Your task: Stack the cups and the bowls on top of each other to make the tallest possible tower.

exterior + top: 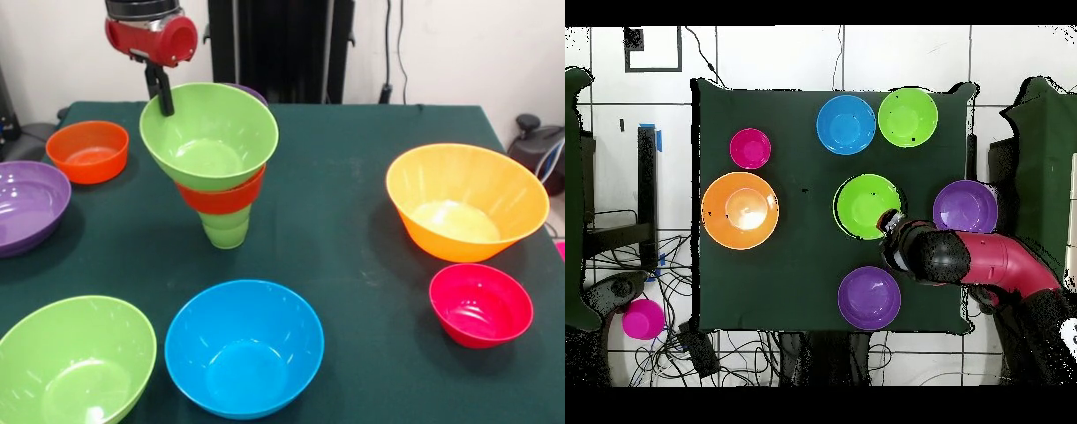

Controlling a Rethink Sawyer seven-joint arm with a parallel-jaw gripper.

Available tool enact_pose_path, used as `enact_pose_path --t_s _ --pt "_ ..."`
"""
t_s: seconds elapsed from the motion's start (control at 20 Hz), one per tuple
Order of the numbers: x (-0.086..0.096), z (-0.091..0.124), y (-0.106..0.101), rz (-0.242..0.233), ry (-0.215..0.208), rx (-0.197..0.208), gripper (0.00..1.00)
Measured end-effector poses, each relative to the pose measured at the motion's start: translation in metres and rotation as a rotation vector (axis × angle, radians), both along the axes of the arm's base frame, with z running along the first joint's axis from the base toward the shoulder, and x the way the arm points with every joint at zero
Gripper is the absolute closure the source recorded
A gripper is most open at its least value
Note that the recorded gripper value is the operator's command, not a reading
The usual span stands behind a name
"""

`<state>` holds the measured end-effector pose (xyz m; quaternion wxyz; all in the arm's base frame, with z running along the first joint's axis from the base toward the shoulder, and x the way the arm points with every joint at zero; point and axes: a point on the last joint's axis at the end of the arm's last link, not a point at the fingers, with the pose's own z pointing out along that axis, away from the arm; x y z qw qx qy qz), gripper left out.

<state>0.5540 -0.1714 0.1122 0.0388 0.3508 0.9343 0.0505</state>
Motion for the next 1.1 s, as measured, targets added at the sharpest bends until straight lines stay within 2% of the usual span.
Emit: enact_pose_path --t_s 1.1 --pt "0.006 0.003 0.016 0.031 -0.004 -0.006 1.0"
